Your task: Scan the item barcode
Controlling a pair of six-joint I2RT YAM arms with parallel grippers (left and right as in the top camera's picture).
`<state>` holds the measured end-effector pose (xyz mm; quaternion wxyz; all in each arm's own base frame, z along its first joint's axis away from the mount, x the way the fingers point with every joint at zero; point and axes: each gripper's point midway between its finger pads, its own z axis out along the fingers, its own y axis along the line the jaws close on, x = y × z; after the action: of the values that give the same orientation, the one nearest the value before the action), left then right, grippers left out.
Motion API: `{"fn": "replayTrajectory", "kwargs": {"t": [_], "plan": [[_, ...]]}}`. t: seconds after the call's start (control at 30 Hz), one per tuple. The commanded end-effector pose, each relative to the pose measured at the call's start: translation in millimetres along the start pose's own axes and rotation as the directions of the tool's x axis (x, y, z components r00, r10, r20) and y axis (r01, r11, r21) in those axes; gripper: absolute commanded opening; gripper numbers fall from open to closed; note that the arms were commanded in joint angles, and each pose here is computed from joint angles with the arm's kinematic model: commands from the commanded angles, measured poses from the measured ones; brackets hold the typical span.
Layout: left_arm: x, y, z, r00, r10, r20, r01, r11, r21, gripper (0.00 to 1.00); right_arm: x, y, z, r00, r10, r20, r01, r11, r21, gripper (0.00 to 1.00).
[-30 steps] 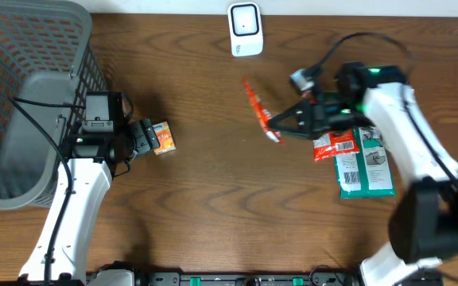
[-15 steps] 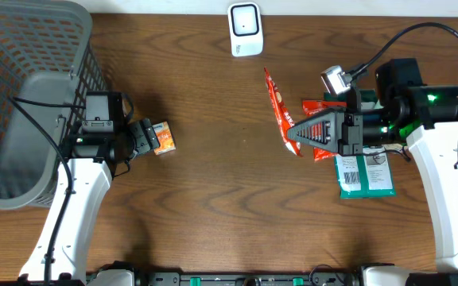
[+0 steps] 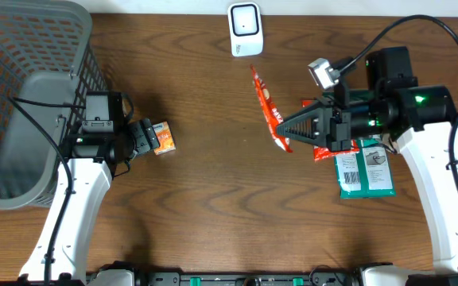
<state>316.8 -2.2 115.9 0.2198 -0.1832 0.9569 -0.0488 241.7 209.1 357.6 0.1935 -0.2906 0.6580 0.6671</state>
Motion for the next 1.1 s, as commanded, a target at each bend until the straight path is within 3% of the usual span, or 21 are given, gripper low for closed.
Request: {"fn": "replayTrajectory", "kwargs": {"t": [0.0, 0.33, 0.73, 1.07], "plan": [[-4.9, 1.9, -1.4, 1.000, -0.001, 0.010, 0.001, 1.000, -0.011, 0.88, 2.9, 9.9, 10.6, 0.996, -0.084, -0.018, 0.083, 0.995, -0.052, 0.01], [-3.3, -0.4, -4.5, 1.000, -0.004, 0.005, 0.004, 1.000, 0.002, 0.88, 11.5, -4.7, 31.8, 0.997, -0.032, -0.075, 0.025, 0.995, -0.101, 0.01], [-2.9, -0.3, -4.3, 1.000, -0.005, 0.004, 0.005, 1.000, 0.002, 0.88, 49.8, 34.7, 96.6, 0.924, -0.337, -0.179, 0.265, 0.904, -0.334, 0.01], [-3.0, -0.3, -4.3, 1.000, -0.004, 0.005, 0.004, 1.000, 0.002, 0.88, 43.3, 38.6, 107.4, 0.923, -0.330, -0.197, 0.247, 0.902, -0.355, 0.01]]}}
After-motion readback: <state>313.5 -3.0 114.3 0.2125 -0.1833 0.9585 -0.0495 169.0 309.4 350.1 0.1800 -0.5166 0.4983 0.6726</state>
